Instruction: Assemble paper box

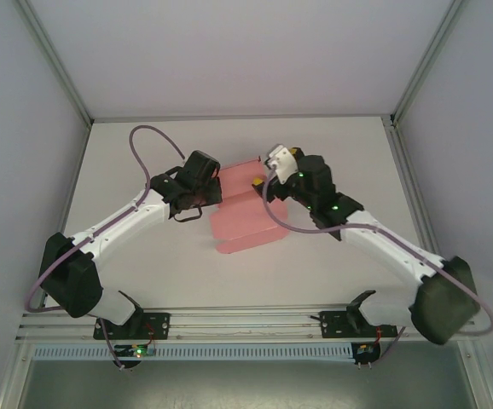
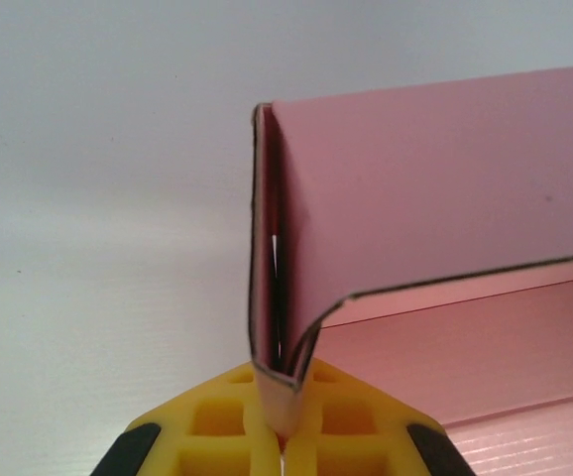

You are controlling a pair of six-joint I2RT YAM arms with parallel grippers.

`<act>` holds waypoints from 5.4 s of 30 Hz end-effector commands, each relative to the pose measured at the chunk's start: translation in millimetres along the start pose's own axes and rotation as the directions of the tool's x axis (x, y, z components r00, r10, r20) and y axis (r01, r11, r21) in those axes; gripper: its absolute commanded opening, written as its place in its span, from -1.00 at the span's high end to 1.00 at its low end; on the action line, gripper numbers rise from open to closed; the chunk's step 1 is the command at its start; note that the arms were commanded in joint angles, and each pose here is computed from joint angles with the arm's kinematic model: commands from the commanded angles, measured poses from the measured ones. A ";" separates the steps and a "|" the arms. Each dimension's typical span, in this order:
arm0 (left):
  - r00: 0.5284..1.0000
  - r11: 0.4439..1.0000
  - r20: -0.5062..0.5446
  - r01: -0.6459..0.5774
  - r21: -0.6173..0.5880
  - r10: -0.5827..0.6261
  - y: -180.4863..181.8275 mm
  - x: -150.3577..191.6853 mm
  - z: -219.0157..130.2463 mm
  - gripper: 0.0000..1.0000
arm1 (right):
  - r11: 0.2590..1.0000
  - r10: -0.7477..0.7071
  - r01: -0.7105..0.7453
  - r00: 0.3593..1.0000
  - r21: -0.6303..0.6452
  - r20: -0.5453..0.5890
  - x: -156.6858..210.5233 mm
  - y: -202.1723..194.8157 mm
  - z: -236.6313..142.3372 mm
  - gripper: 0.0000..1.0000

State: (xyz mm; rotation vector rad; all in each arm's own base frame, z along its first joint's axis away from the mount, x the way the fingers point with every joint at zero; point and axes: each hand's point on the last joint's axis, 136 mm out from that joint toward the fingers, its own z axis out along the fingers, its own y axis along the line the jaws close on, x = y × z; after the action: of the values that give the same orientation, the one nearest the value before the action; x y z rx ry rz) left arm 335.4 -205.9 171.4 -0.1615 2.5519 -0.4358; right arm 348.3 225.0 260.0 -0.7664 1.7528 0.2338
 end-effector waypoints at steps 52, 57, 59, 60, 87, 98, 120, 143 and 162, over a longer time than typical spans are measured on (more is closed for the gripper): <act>0.999 0.982 0.006 -0.031 -0.185 0.032 0.2 -32.8 15.8 1.00 | 0.859 0.202 -0.004 0.922 0.513 -0.331 73.5 -62.9 48.9 1.00; 0.999 0.894 0.012 -0.030 -0.447 0.039 50.2 -31.5 24.1 1.00 | 0.867 0.198 -0.036 0.940 0.497 -0.277 60.2 -56.5 32.7 1.00; 0.999 0.848 -0.026 -0.042 -0.529 0.033 66.7 -26.7 26.5 1.00 | 0.851 0.184 -0.006 0.940 0.525 -0.287 56.1 -60.7 24.1 1.00; 0.999 0.825 -0.032 -0.046 -0.563 0.034 73.2 -24.7 26.1 1.00 | 0.849 0.181 0.001 0.939 0.529 -0.293 55.6 -61.3 21.9 1.00; 0.900 0.900 0.100 -0.407 -0.157 0.424 -9.6 -54.4 22.0 1.00 | 0.947 0.216 -0.233 0.972 -0.220 -0.097 -3.6 58.9 14.5 -0.96; 0.147 0.150 0.059 -0.988 -0.045 0.987 -39.4 -52.8 -10.5 1.00 | 0.880 0.471 -0.458 0.875 -0.122 0.112 -7.2 -15.2 -85.7 -0.96; -0.926 -0.945 0.252 -0.221 0.240 0.281 -81.7 80.8 75.6 1.00 | 0.753 0.633 -0.638 0.769 0.161 0.086 83.1 -69.4 -122.2 -0.97; -0.516 -0.586 0.471 -0.811 0.003 0.716 -185.8 63.8 -16.7 -1.00 | 0.719 0.643 -0.645 0.759 0.259 0.103 92.6 -97.9 -120.3 -0.96; 0.903 0.950 0.421 0.049 -0.308 0.090 92.9 -42.5 -107.5 -1.00 | 0.845 0.491 -0.523 0.674 0.113 -0.551 155.7 82.9 -36.2 -0.53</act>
State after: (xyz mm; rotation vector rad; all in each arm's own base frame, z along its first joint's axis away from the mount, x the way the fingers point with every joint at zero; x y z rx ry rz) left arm 335.9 -120.1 258.0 0.0892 2.1514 0.0388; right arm 247.0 222.0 113.6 -0.4688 2.4765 0.6000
